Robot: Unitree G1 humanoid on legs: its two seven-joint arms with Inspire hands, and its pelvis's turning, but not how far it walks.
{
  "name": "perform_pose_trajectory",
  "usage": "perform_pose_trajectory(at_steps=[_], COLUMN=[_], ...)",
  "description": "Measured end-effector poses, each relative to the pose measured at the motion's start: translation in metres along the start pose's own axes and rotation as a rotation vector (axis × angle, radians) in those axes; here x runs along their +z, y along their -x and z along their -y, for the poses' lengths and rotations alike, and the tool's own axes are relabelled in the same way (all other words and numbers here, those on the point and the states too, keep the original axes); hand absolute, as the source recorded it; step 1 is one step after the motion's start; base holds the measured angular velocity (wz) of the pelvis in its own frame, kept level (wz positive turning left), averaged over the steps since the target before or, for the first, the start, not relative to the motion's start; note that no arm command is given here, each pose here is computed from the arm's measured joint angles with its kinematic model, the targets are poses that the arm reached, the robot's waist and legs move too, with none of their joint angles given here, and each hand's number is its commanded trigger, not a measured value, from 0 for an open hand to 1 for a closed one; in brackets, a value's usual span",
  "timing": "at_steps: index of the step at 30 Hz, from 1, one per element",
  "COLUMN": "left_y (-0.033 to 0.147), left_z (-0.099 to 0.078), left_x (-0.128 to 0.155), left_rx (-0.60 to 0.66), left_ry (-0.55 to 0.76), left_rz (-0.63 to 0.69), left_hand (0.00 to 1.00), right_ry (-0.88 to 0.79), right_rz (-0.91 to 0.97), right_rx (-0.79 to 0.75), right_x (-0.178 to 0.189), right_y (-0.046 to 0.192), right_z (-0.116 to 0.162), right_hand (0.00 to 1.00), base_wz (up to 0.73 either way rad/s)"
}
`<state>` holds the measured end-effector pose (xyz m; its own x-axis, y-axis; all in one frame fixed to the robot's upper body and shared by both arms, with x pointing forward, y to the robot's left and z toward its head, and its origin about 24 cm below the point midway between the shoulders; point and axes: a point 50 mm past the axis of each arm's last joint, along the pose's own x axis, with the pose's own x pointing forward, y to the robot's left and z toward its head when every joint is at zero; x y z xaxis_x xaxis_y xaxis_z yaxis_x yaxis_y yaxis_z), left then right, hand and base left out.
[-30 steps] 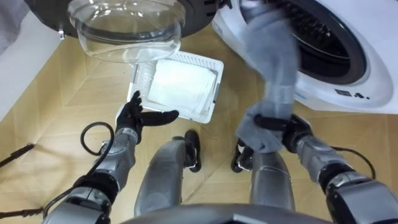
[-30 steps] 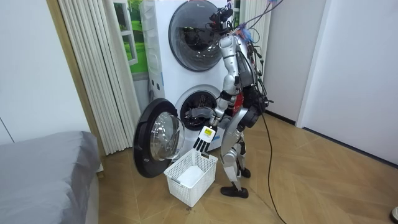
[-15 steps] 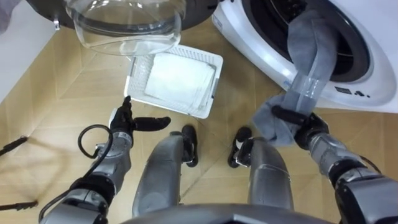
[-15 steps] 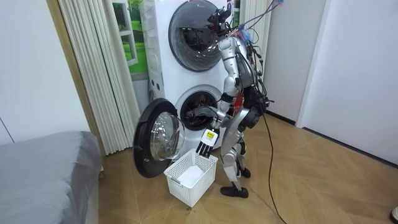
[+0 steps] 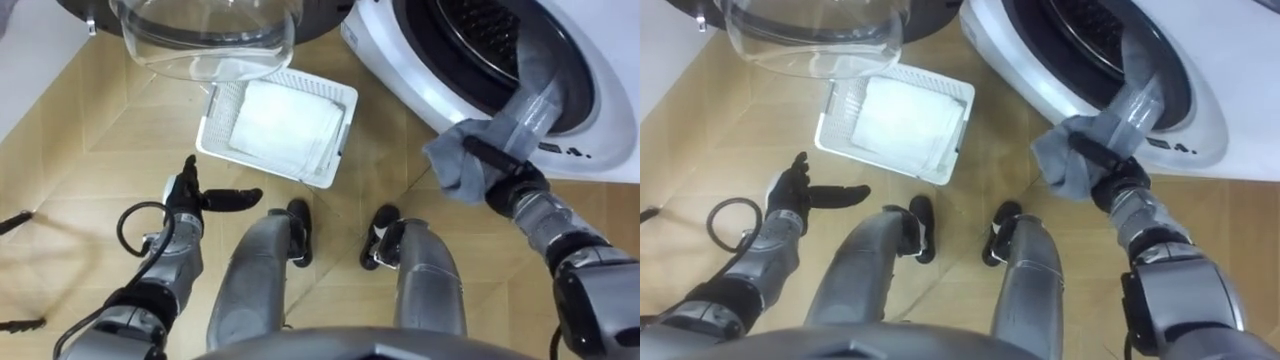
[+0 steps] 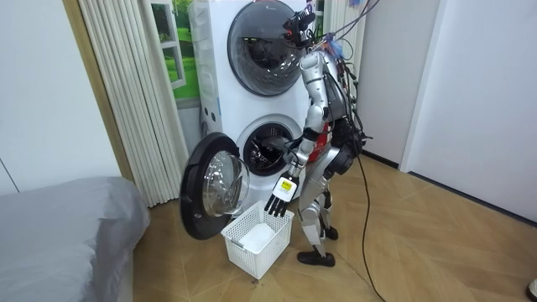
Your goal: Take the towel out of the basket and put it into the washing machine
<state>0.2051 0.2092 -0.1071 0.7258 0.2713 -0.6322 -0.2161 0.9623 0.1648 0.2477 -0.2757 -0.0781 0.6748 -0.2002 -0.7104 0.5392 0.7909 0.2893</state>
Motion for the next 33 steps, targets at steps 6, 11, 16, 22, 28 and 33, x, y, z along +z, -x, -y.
perform_pose_trajectory(at_steps=[6, 11, 16, 22, 28, 33], left_y=[-0.001, -0.001, 0.001, 0.007, 0.008, 0.008], left_z=[-0.011, -0.019, -0.021, -0.019, -0.009, -0.006], left_x=[0.002, 0.000, -0.003, -0.004, 0.005, 0.003], left_rx=[0.042, 0.082, 0.117, 0.175, 0.200, 0.197], left_ry=[-0.015, 0.005, -0.013, 0.049, 0.059, 0.015], left_rz=[0.009, 0.007, 0.003, 0.017, 0.059, 0.057], left_hand=[0.00, 0.00, 0.00, 0.00, 0.00, 0.00], right_ry=[-0.062, -0.263, -0.405, -0.519, -0.623, -0.703], right_rz=[0.079, 0.117, 0.128, 0.066, 0.059, 0.066], right_rx=[0.078, 0.197, 0.258, 0.203, 0.107, 0.061], right_x=[0.039, 0.069, 0.094, 0.111, 0.130, 0.141], right_y=[0.001, 0.004, 0.008, 0.013, 0.019, 0.023], right_z=[-0.015, -0.039, -0.066, -0.087, -0.093, -0.092], right_hand=[1.00, 0.95, 0.55, 0.00, 0.00, 0.00], base_wz=[-0.02, 0.00, 0.03, 0.12, 0.00, 0.02])
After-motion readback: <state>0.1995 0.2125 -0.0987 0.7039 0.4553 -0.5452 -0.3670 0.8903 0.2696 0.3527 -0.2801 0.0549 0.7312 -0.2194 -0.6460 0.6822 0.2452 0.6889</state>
